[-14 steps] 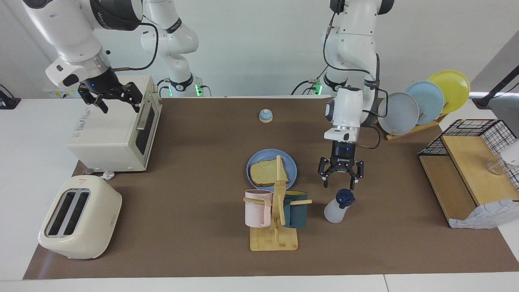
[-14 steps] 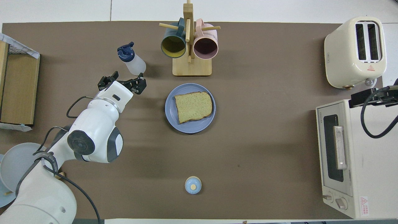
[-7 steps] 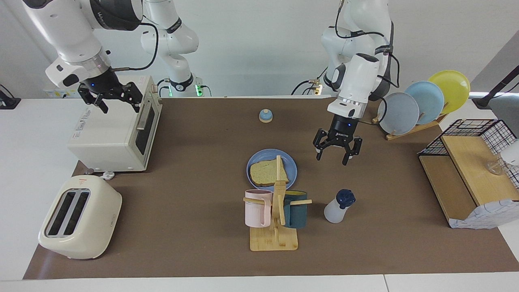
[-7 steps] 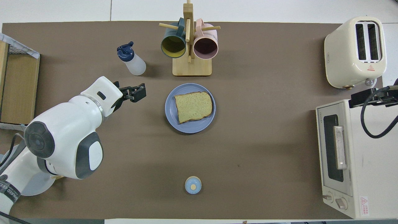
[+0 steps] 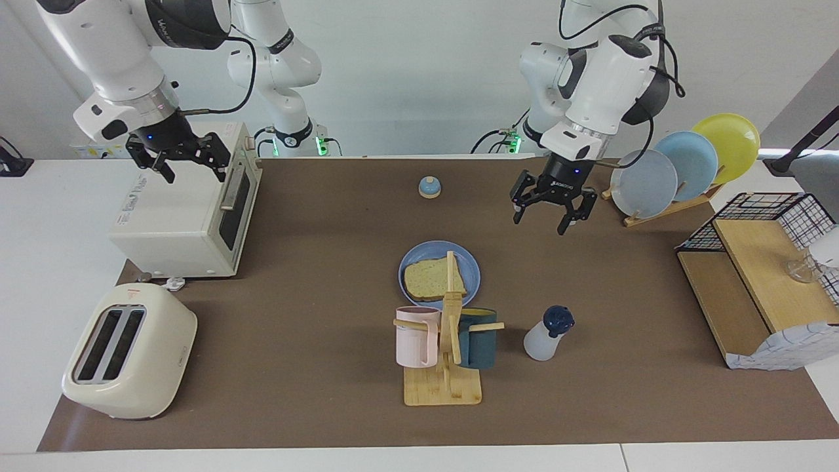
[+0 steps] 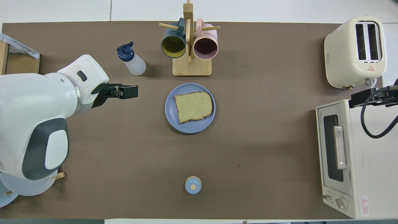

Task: Put bread on plate and add seasoning

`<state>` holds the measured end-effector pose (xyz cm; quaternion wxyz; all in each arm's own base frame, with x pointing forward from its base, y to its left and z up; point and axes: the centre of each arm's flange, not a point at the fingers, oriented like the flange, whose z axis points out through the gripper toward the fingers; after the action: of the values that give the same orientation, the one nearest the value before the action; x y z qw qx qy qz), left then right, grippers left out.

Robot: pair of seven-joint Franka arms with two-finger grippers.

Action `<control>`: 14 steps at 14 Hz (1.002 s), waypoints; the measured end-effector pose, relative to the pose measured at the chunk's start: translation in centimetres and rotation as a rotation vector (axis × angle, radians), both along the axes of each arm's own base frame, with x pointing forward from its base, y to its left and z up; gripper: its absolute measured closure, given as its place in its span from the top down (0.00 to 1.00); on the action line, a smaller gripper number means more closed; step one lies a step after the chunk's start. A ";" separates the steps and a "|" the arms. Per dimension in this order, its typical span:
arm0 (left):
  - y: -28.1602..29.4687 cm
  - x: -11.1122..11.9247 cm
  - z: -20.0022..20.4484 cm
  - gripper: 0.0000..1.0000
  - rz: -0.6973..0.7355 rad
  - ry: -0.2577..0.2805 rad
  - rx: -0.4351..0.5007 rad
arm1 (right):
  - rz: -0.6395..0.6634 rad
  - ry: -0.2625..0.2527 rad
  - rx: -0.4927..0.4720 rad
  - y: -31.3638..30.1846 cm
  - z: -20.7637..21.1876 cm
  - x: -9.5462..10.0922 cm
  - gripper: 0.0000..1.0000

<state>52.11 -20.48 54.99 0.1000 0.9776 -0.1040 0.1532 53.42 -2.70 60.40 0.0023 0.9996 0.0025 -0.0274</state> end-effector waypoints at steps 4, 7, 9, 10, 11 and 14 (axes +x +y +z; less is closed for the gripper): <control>2.1 -0.5 5.4 1.00 0.020 0.131 0.086 | 0.000 0.000 0.000 0.0 0.0 0.0 1.00; 6.5 -0.4 6.3 1.00 0.085 0.232 0.125 | 0.000 0.000 0.000 0.0 0.0 0.0 1.00; 9.2 -0.2 6.0 1.00 0.126 0.276 0.157 | 0.000 0.000 0.000 0.0 0.0 0.0 1.00; 10.1 -0.3 6.0 1.00 0.140 0.291 0.173 | 0.000 0.000 0.000 0.0 0.0 0.0 1.00; 10.7 -0.2 6.2 1.00 0.150 0.294 0.182 | 0.000 0.000 0.000 0.0 0.0 0.0 1.00; 12.1 0.0 7.4 1.00 0.175 0.288 0.197 | 0.000 0.000 0.000 0.0 0.0 0.0 1.00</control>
<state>52.06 -8.42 62.39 0.0042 0.9998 -0.0175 0.0088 53.42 -2.71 60.40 0.0023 0.9996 0.0025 -0.0274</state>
